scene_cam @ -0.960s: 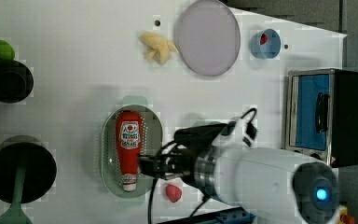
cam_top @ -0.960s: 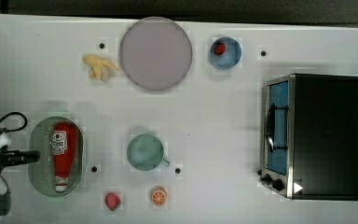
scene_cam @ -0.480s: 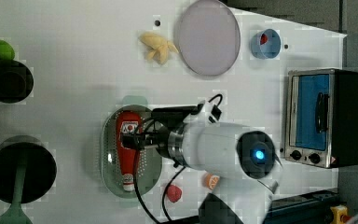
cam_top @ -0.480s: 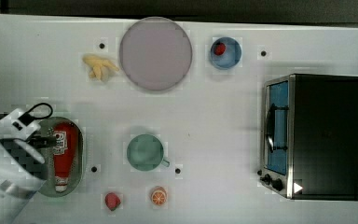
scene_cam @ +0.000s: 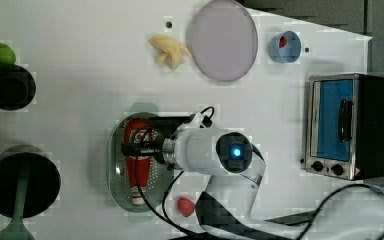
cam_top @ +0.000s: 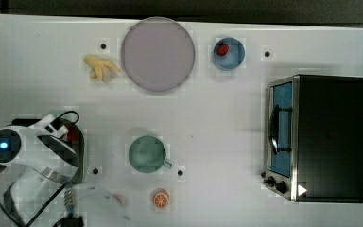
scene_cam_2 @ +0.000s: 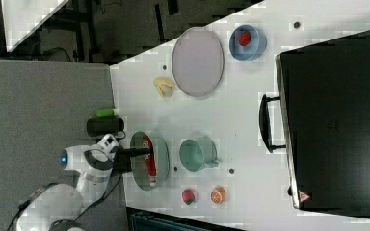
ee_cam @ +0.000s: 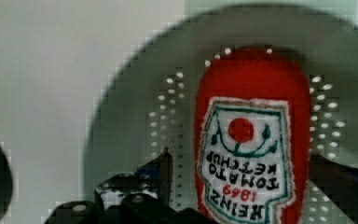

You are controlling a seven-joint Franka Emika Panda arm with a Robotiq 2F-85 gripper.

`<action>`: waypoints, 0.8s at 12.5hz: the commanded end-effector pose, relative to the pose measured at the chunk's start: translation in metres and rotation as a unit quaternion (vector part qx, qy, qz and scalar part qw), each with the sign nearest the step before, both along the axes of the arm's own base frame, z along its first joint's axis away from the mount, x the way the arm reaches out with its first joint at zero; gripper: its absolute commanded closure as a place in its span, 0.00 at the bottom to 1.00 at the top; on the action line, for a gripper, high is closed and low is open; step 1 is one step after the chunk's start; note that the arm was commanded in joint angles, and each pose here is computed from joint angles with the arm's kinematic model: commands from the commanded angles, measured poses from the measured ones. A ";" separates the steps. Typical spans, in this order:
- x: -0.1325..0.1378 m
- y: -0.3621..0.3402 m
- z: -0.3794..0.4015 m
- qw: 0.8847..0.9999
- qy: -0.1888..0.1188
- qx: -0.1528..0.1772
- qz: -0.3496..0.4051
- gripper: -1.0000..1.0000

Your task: Pick ketchup from strainer and place it on the table

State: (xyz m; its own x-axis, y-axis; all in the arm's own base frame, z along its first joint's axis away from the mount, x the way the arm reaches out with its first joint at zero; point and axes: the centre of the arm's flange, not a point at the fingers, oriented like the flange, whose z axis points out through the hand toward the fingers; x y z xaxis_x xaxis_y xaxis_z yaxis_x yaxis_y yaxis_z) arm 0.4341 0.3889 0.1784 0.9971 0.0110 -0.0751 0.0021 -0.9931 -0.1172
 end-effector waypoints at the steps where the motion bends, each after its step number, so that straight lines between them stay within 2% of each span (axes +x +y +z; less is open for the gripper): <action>1: 0.005 0.011 -0.002 0.998 -0.013 0.011 -0.057 0.00; 2: 0.006 0.012 -0.009 0.998 -0.012 0.010 -0.055 0.00; 3: 0.006 0.012 -0.015 0.998 -0.011 0.010 -0.054 0.04; 6: 0.010 0.013 -0.015 0.998 -0.016 0.014 -0.056 0.40; 10: -0.005 0.017 0.034 0.998 -0.026 0.010 -0.055 0.41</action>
